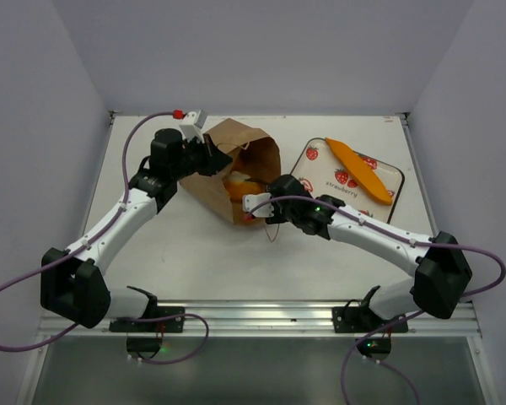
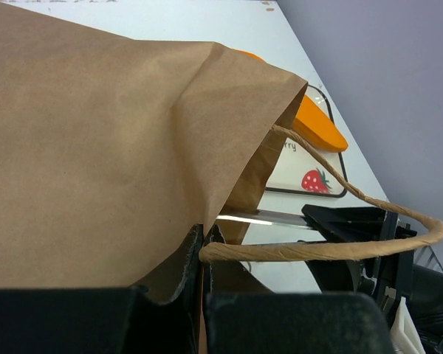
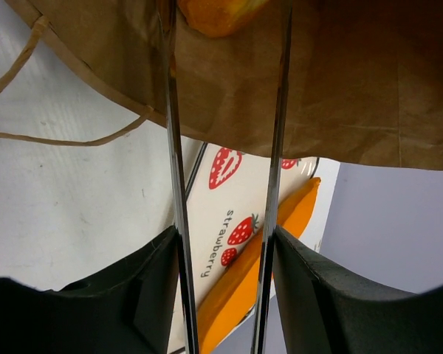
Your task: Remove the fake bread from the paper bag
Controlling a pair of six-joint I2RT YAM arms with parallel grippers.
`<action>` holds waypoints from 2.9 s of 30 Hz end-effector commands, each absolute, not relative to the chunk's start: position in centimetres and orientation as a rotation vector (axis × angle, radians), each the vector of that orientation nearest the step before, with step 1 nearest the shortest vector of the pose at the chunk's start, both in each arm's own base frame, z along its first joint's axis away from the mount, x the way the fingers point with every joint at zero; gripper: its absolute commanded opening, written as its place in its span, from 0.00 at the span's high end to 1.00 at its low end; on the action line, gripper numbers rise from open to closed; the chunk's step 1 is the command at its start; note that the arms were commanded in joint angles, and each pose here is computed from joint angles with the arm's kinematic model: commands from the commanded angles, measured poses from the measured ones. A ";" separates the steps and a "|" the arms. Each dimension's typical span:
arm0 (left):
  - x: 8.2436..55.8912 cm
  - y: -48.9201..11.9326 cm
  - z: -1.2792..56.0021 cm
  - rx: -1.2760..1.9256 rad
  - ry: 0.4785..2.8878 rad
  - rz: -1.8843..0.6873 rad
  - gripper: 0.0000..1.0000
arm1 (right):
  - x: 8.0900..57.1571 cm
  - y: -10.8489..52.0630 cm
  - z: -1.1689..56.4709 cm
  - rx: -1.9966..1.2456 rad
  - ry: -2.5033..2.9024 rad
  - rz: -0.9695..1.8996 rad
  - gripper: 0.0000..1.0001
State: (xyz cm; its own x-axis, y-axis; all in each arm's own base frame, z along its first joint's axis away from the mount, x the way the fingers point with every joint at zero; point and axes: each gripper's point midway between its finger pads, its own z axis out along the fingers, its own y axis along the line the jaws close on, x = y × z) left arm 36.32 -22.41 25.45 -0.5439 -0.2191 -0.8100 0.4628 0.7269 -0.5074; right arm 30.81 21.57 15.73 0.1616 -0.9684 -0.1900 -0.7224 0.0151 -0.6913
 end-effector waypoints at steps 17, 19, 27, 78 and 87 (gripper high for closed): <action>35.4 -23.1 30.8 0.218 1.836 -0.996 0.99 | 32.2 22.3 16.5 -1.723 1.421 -0.778 0.50; 35.2 -23.3 30.7 0.223 1.841 -1.012 0.99 | 32.3 22.5 16.4 -1.716 1.407 -0.794 0.54; 35.0 -23.5 30.8 0.230 1.843 -1.030 0.99 | 32.6 23.2 17.2 -1.659 1.391 -0.799 0.85; 38.9 -19.7 27.8 0.151 1.876 -0.872 0.98 | 27.4 20.6 22.8 -1.440 1.565 -0.351 1.00; 40.4 -18.9 27.5 0.137 1.862 -0.788 0.98 | 26.6 19.7 23.0 -1.434 1.564 -0.323 1.00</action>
